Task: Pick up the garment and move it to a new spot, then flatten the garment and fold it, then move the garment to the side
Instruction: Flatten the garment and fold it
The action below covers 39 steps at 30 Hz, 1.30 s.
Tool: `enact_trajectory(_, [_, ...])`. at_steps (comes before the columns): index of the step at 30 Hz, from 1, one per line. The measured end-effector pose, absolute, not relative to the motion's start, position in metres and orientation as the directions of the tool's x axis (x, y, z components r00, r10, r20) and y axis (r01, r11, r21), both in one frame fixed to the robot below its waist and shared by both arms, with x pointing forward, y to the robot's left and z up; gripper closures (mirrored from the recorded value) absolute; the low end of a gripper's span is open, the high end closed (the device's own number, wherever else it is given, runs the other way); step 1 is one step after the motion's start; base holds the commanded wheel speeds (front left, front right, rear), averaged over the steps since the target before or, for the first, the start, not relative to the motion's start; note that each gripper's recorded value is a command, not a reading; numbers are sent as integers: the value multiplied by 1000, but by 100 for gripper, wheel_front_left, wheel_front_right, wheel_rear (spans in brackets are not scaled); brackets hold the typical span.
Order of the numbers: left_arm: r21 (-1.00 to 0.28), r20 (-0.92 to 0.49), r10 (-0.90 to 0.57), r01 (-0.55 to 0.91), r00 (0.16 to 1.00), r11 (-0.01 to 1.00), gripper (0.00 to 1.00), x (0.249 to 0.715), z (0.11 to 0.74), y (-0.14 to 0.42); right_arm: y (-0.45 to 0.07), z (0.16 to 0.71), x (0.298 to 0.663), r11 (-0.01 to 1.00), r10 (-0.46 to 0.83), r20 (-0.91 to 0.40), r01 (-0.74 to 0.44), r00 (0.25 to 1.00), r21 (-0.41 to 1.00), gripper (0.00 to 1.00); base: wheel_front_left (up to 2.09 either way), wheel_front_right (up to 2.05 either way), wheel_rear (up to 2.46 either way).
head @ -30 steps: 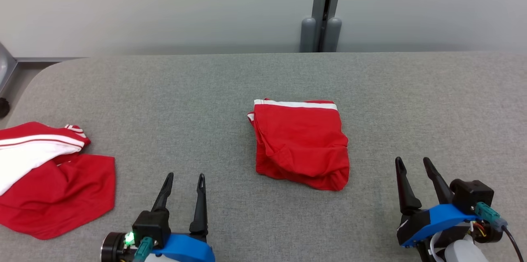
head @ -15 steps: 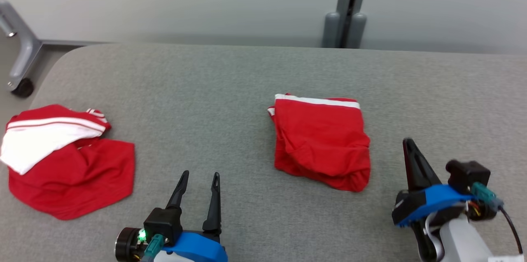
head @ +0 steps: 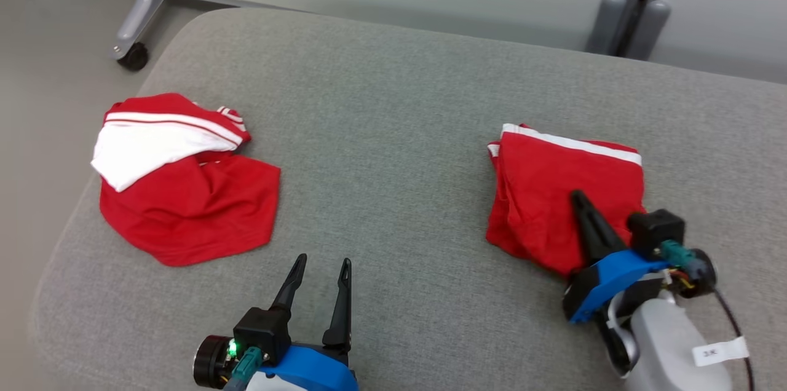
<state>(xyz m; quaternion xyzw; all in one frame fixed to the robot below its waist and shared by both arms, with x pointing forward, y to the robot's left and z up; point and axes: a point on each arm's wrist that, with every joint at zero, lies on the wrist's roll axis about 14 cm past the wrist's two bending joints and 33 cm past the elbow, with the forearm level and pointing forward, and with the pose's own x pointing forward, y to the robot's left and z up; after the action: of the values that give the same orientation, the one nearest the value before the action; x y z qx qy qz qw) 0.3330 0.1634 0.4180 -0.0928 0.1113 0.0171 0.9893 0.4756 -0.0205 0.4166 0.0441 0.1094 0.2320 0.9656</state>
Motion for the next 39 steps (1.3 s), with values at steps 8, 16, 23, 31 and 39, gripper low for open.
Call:
enact_trajectory(8, [-184, -222, 25, -67, 975, 981, 0, 331, 419, 166, 45, 406, 426, 761, 649, -210, -629, 731, 162, 100, 0, 0, 0])
enact_trajectory(16, [-198, -202, -13, -28, 979, 980, 0, 339, 424, 154, 71, 431, 399, 669, 743, -133, -720, 656, 185, 100, 0, 0, 0])
enact_trajectory(23, [-181, -162, -26, -4, 986, 983, 0, 354, 434, 152, 29, 479, 432, 764, 625, 6, -613, 781, 202, 100, 0, 0, 0])
enact_trajectory(31, [-148, -119, -82, 64, 989, 987, 0, 374, 445, 137, -81, 482, 452, 928, 324, 13, -320, 946, 193, 0, 0, 0, 0])
enact_trajectory(39, [-121, -116, -118, 104, 986, 987, 0, 378, 445, 125, -147, 461, 429, 978, 149, -60, -139, 987, 153, 0, 0, 0, 0])
